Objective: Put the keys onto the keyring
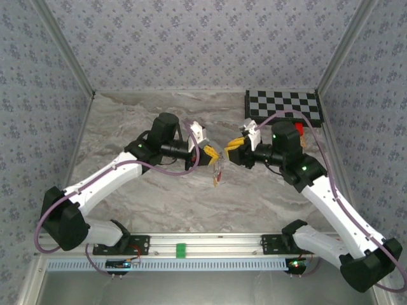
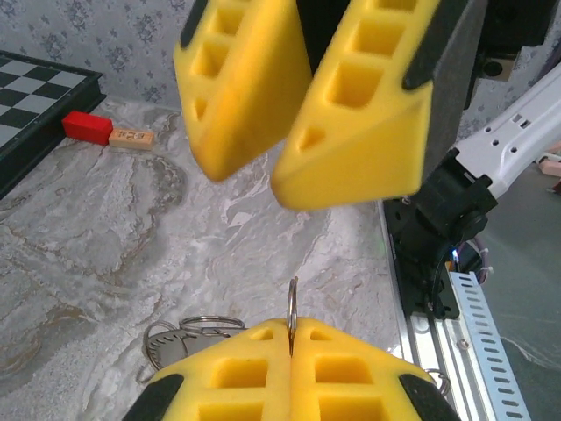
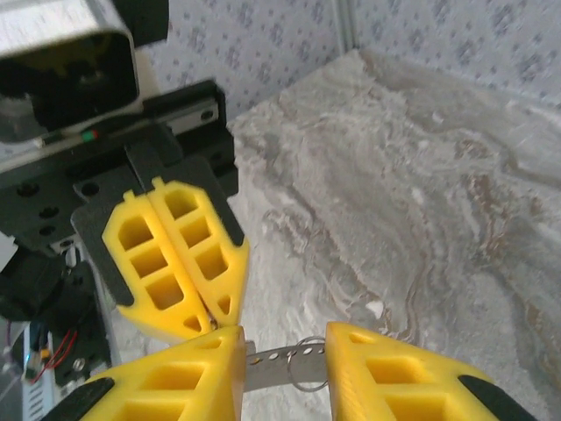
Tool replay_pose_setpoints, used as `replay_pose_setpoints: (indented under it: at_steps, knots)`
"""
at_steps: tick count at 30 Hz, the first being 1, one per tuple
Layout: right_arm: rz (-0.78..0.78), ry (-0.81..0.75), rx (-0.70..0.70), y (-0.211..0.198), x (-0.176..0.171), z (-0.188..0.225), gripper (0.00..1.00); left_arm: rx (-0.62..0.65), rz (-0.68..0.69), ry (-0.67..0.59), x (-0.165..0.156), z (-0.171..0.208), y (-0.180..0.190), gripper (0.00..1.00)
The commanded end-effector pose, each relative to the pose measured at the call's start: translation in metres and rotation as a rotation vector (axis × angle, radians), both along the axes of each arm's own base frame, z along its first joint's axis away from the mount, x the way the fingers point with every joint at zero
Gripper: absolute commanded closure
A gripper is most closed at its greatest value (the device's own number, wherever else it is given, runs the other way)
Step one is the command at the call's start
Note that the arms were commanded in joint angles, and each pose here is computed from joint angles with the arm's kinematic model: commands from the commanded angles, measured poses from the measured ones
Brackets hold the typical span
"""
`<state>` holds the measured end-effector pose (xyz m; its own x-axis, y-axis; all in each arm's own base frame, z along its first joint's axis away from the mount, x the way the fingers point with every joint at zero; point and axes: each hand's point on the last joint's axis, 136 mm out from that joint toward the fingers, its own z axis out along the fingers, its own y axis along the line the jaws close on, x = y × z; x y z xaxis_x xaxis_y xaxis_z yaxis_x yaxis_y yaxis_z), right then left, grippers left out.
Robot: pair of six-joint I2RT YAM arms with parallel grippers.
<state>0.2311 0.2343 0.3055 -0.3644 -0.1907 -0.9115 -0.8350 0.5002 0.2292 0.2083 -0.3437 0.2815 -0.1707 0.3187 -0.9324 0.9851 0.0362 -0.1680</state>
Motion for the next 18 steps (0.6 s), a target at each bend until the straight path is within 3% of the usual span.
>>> replay_pose_setpoints:
  at_steps: [1, 12, 18]
  knots:
    - [0.083, 0.022, -0.028, 0.004, -0.016, 0.001, 0.69, -0.026, -0.032, -0.044, -0.005, 0.014, 0.003, 1.0]
    - [0.153, 0.07, -0.057, 0.021, -0.017, -0.01, 0.69, -0.038, -0.063, -0.033, -0.01, 0.016, 0.003, 1.0]
    - [0.166, 0.065, -0.065, 0.025, -0.017, -0.011, 0.77, -0.035, -0.072, -0.022, -0.01, 0.014, 0.002, 1.0]
